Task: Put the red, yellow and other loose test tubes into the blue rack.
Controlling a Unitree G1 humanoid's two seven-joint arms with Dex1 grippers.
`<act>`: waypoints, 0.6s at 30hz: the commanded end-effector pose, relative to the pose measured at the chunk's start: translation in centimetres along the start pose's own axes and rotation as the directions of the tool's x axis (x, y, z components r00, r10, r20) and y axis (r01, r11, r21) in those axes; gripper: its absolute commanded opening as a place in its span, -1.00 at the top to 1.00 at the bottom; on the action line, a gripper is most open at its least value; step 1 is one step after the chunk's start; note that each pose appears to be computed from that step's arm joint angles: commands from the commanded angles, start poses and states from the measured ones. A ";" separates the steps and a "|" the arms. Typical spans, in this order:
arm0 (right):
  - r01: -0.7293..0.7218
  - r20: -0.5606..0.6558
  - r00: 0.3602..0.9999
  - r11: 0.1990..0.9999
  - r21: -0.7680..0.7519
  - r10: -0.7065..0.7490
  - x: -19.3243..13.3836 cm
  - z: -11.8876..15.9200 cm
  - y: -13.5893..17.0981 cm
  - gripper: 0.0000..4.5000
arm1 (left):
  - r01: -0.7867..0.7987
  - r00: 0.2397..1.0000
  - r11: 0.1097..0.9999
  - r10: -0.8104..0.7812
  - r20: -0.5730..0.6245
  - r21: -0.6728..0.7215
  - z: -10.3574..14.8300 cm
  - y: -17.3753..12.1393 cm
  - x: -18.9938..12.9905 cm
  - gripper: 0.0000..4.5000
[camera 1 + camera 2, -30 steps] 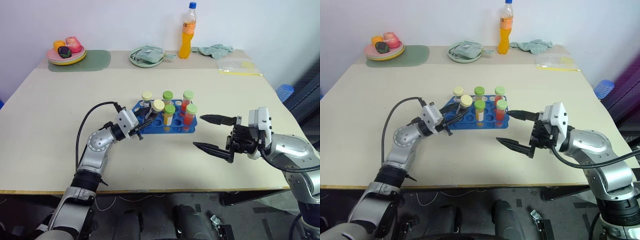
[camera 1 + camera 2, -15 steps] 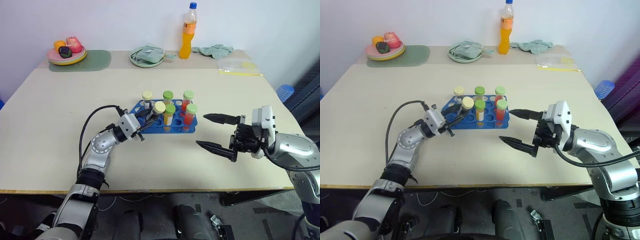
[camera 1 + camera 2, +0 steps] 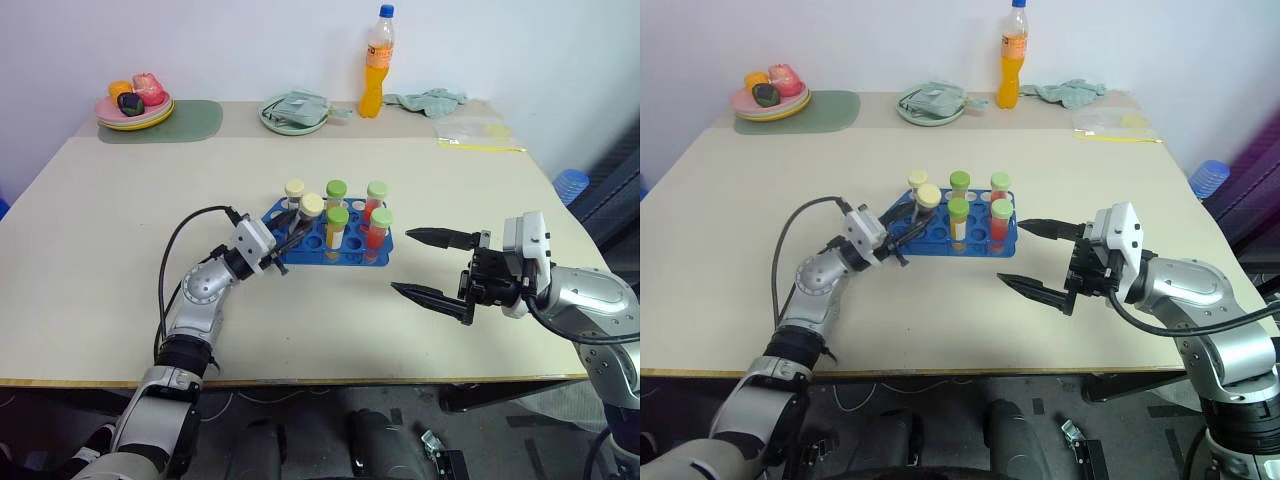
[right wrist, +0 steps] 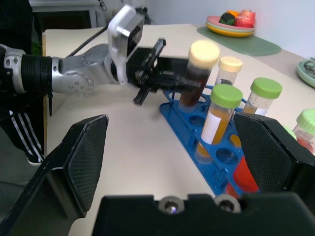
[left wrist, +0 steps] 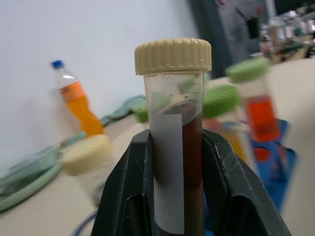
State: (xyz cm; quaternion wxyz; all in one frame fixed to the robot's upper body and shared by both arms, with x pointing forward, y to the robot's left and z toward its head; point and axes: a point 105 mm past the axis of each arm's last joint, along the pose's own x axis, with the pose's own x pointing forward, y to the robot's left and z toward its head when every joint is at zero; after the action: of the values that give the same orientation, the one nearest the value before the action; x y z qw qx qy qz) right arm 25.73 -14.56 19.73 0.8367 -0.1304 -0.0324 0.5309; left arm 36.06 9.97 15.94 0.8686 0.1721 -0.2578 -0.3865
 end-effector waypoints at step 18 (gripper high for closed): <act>0.018 0.031 0.999 0.998 -0.063 -0.016 -0.1 1.5 -0.1 -1.00 | 0.015 1.000 0.997 -0.014 0.009 -0.080 -0.2 -1.9 -1.0 0.66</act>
State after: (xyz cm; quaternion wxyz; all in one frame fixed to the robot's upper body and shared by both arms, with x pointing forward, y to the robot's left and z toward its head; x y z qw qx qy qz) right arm 25.91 -14.59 19.87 0.8408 -0.1316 -0.0357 0.5239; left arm 34.81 9.74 14.42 0.8735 0.1438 -0.2394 -0.3987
